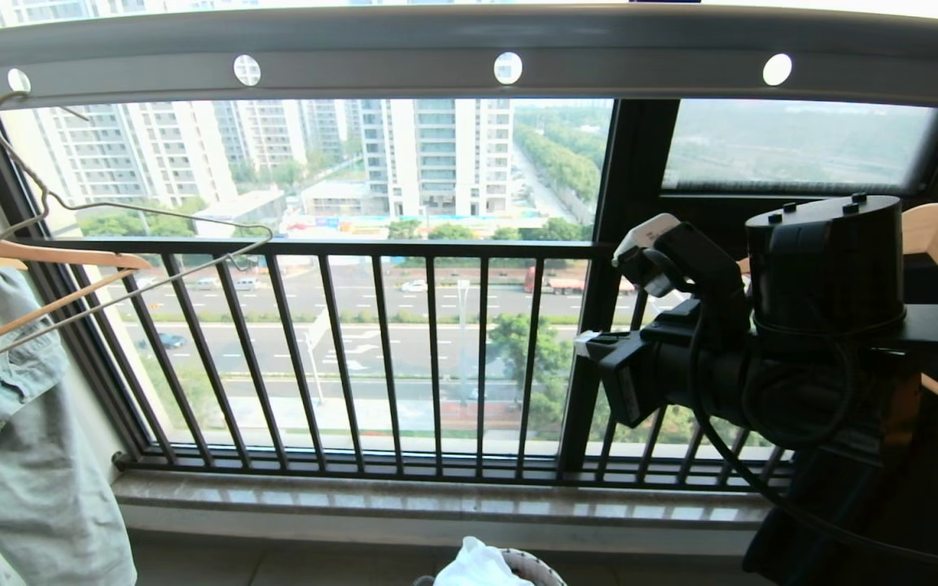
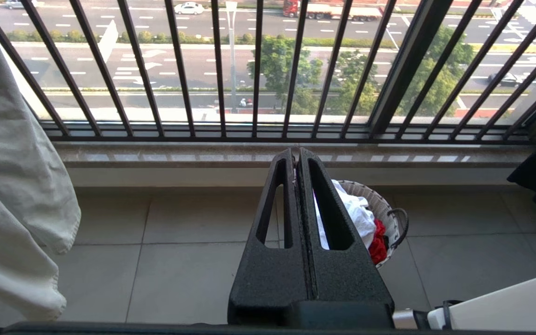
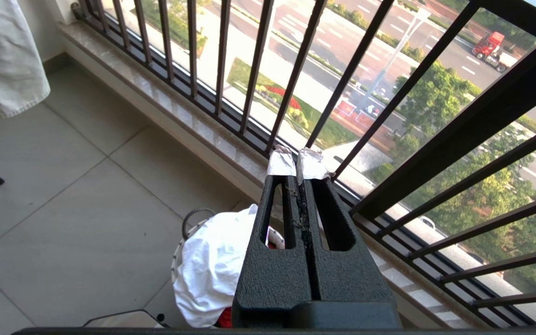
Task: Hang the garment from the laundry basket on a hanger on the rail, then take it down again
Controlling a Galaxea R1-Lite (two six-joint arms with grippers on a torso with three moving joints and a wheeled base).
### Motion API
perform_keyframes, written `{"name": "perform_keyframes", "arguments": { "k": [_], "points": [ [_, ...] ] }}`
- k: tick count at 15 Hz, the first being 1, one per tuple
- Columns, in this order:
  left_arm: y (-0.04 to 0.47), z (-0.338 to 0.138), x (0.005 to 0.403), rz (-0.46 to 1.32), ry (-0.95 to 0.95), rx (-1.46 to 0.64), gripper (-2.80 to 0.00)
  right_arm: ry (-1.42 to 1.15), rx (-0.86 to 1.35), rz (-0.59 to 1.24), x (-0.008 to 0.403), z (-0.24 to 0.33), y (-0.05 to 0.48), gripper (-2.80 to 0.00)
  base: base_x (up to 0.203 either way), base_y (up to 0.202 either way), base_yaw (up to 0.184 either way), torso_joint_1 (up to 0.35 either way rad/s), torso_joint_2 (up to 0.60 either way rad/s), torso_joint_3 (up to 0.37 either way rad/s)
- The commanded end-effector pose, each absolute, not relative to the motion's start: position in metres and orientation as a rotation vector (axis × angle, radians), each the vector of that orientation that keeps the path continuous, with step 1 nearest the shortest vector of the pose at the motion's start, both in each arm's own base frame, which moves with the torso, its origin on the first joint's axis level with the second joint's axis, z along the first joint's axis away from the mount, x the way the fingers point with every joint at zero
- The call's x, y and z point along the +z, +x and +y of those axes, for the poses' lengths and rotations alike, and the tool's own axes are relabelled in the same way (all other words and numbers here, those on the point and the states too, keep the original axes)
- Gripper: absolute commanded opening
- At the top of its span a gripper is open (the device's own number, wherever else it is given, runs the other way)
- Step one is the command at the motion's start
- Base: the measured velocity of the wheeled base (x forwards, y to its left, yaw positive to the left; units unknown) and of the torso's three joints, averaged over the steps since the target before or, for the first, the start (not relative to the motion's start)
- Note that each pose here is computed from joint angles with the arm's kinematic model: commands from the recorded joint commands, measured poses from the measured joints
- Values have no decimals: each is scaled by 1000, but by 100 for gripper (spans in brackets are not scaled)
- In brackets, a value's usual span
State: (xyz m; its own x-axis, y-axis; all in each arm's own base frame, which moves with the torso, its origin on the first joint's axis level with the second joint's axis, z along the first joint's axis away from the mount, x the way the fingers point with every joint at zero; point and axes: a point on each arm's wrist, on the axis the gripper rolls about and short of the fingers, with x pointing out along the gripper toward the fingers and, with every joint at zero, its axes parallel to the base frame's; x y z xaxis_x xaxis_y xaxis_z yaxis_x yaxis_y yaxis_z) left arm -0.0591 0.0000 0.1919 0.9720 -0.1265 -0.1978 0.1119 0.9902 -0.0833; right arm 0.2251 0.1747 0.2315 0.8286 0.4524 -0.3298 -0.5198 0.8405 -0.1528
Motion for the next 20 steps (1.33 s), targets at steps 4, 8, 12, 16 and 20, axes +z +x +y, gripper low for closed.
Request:
{"name": "perform_keyframes", "arguments": {
  "k": [4, 8, 12, 16, 20],
  "points": [
    [-32, 2, 126, 99, 103, 58, -280, -273, 525, 282, 230, 171, 221, -280, 0, 0, 0, 0, 0, 0],
    [-37, 3, 108, 34, 151, 121, -280, -291, 527, 249, 228, 172, 222, -280, 0, 0, 0, 0, 0, 0],
    [-30, 2, 90, 67, 216, 66, -280, -329, 409, 57, 250, 152, 215, -280, 0, 0, 0, 0, 0, 0],
    [-24, 0, 81, -28, 237, 15, -280, -264, 343, -61, 281, 126, 190, -280, 0, 0, 0, 0, 0, 0],
    [-23, 0, 77, -11, 145, -8, -280, -159, 198, -212, 317, 77, 132, -280, 0, 0, 0, 0, 0, 0]
  ]
}}
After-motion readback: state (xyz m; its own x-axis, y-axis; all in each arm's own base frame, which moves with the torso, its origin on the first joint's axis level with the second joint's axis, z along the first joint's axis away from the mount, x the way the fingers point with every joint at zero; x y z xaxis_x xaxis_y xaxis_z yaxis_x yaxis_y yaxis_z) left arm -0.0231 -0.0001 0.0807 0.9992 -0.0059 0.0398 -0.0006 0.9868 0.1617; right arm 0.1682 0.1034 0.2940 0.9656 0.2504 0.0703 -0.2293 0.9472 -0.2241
